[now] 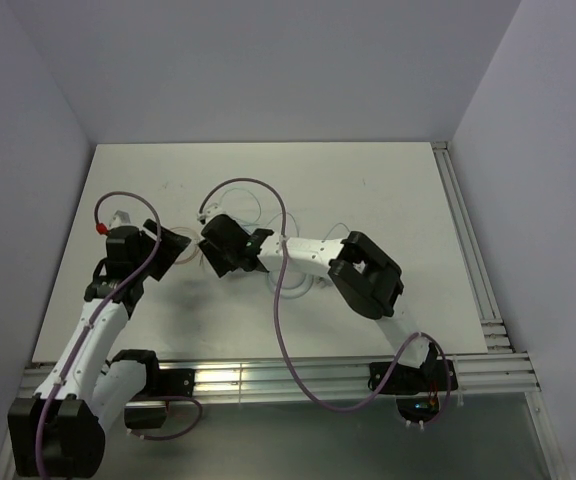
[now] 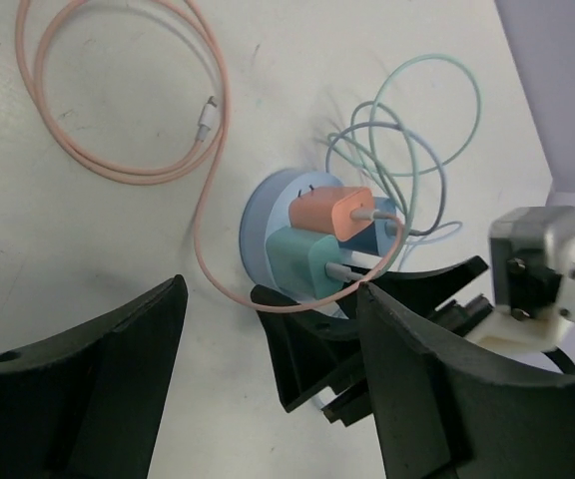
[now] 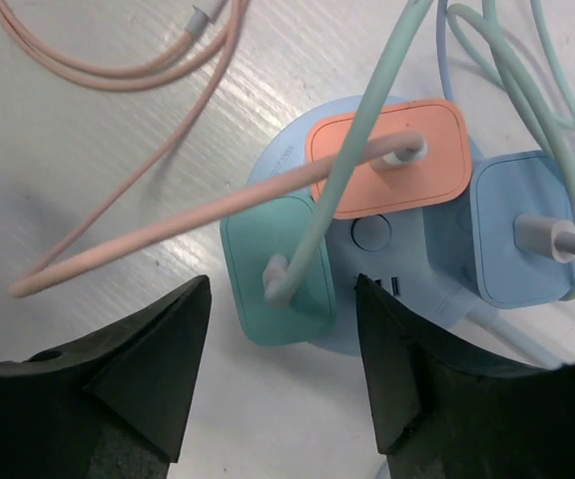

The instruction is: Insert the plug

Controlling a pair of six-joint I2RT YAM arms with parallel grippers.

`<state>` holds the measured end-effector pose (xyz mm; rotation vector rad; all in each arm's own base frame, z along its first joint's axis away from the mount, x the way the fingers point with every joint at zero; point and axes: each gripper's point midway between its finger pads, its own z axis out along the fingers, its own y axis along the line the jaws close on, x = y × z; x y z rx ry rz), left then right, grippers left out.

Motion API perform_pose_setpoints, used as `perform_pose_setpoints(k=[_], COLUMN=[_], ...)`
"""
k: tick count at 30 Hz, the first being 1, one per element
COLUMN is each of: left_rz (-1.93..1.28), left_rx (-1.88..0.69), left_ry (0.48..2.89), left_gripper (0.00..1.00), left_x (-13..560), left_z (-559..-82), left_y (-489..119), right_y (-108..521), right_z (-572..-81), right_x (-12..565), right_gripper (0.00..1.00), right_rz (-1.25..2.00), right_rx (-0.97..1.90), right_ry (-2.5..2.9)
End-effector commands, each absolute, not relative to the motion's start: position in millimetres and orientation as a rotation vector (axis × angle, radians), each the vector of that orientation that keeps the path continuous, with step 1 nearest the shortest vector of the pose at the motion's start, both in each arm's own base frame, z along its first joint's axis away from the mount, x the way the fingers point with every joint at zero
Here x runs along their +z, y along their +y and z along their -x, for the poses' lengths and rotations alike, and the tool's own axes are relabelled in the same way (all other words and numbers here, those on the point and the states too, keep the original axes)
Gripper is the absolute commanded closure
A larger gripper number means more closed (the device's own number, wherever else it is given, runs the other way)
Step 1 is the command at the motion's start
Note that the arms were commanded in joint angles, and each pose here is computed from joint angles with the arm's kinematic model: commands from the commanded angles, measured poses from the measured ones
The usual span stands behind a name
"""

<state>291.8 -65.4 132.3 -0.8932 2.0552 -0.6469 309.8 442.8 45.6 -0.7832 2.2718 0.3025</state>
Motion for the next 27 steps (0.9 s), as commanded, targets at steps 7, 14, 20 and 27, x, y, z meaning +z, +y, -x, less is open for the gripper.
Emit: perform_pose_setpoints(k=[7, 14, 20, 27], left_rz=[0.817, 0.779, 0.716, 0.638], left_rx=[-0.677, -0.706, -0.777, -0.832], left_ry=[1.965, 1.992, 1.967, 1.956], left_gripper=[0.26, 0.28, 0.30, 0.31], left_x=[180, 173, 189, 207], left_z=[-286, -284, -282, -279], left_y=[-64, -71, -80, -90], right_y=[419, 412, 385, 367], right_z=[-299, -289, -287, -293], right_x=[91, 151, 141, 118], right_gripper=[0.27, 0.30, 0.45, 0.53], right_rz=[0.747, 0.659, 0.562, 0.334], right_rx=[0.348, 0.491, 0.436, 0.599], right_ry=[2.305, 2.192, 2.243, 2.340])
